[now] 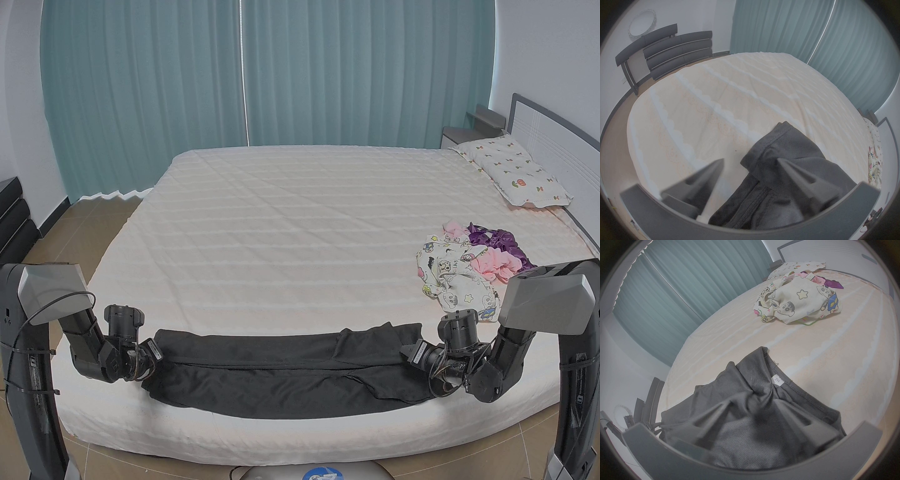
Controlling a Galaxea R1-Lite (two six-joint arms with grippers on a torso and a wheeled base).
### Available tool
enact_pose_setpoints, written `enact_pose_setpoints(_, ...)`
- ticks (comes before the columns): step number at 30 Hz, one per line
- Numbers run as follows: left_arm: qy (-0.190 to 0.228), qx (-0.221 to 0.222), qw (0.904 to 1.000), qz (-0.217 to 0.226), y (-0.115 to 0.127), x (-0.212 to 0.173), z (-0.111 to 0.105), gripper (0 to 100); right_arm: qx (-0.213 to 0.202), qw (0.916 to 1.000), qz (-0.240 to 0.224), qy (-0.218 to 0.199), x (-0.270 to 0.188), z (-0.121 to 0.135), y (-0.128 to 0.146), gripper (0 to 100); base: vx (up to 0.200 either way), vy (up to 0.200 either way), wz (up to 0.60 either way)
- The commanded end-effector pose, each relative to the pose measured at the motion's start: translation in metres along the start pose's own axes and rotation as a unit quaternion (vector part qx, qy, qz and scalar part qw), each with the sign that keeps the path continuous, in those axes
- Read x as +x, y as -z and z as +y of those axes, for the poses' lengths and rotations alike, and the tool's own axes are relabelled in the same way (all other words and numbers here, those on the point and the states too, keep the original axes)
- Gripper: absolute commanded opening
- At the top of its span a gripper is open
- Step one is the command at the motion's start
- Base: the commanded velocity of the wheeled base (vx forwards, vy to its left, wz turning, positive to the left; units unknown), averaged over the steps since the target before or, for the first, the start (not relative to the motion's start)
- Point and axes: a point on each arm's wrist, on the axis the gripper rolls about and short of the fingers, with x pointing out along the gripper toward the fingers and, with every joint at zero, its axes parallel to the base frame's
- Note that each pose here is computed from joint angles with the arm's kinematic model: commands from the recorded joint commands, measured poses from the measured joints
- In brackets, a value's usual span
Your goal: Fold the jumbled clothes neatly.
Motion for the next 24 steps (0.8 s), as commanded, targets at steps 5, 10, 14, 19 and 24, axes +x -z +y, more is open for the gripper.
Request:
enact_pose_setpoints(5, 0.004, -0.017, 0.9997, -0.019, -0.015, -0.020, 0.005, 100, 0.021, 0.9991, -0.034, -0.014, -0.019, 0.001, -0.028, 100, 0.000, 0.000, 0.00)
enact_pose_setpoints(10, 0.014, -0.053, 0.9973, -0.050, -0.047, -0.033, 0.019, 100, 0.040, 0.9980, -0.049, -0.009, -0.022, -0.008, -0.040, 100, 0.000, 0.000, 0.00)
enact_pose_setpoints(14, 0.053, -0.067, 0.9959, -0.032, -0.069, -0.036, 0.018, 100, 0.059, 0.9975, -0.025, -0.029, -0.018, -0.010, -0.038, 100, 0.000, 0.000, 0.00)
enact_pose_setpoints(19, 0.082, -0.068, 0.9942, -0.014, -0.088, -0.031, 0.004, 100, 0.081, 0.9961, -0.012, -0.033, -0.016, -0.012, -0.034, 100, 0.000, 0.000, 0.00)
enact_pose_setpoints(24, 0.128, -0.040, 0.9904, 0.031, -0.095, -0.004, -0.014, 100, 0.096, 0.9947, -0.002, -0.036, -0.011, -0.013, -0.031, 100, 0.000, 0.000, 0.00)
